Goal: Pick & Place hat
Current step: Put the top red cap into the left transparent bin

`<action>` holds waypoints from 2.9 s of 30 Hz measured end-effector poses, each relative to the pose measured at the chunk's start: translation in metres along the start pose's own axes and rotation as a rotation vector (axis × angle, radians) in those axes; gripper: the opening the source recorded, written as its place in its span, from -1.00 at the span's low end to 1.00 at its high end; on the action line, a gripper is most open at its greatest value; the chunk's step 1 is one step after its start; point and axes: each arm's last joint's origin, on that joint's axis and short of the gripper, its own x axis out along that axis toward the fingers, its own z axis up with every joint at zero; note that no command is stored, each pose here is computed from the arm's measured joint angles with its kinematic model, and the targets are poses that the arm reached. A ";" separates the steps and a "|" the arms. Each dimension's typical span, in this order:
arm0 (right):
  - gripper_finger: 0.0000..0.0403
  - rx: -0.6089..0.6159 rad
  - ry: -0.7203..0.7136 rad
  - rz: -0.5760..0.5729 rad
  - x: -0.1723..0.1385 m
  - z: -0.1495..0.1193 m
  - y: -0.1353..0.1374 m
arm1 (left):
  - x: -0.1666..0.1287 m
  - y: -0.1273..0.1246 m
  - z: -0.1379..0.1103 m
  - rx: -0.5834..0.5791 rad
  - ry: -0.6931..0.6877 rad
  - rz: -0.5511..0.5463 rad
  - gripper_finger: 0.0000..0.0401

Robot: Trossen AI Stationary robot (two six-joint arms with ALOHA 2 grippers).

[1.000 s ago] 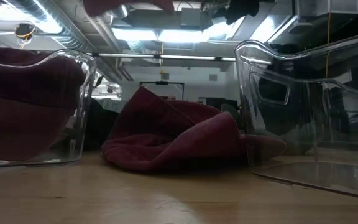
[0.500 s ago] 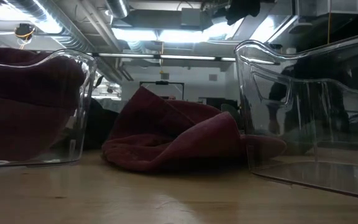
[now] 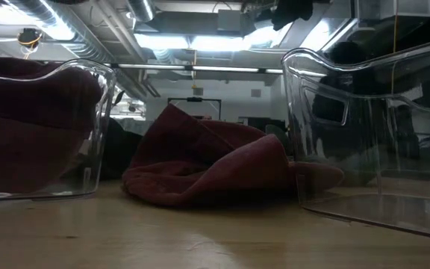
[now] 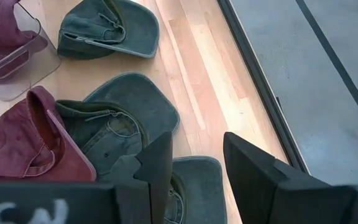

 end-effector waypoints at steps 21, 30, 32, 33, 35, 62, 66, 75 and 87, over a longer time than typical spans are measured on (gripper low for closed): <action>-0.29 0.024 -0.011 0.000 0.000 0.001 0.000 | 0.038 0.048 -0.025 -0.097 -0.048 0.046 -0.99; -0.29 0.024 -0.015 -0.001 0.000 0.002 0.000 | 0.054 0.073 -0.036 -0.147 -0.029 0.077 -0.99; -0.29 0.024 -0.017 -0.001 0.000 0.002 0.000 | 0.055 0.078 -0.039 -0.157 -0.040 0.096 -0.98; -0.29 0.025 -0.019 -0.001 0.000 0.002 0.000 | 0.056 0.080 -0.039 -0.162 -0.043 0.106 -0.98; -0.29 0.025 -0.021 -0.001 0.000 0.002 0.000 | 0.059 0.083 -0.040 -0.166 -0.040 0.119 -0.98; -0.29 0.023 -0.037 -0.001 0.000 0.004 0.000 | 0.093 0.108 -0.036 0.011 0.063 0.523 -0.98; -0.29 0.023 -0.036 -0.001 0.000 0.004 0.000 | 0.102 0.110 -0.034 0.077 0.095 0.556 -0.96; -0.29 0.019 -0.036 -0.001 0.000 0.004 0.000 | 0.109 0.112 -0.033 0.138 0.177 0.538 -0.59; -0.29 0.020 -0.036 -0.001 0.000 0.004 0.000 | 0.066 0.114 -0.032 0.113 0.140 0.633 -0.04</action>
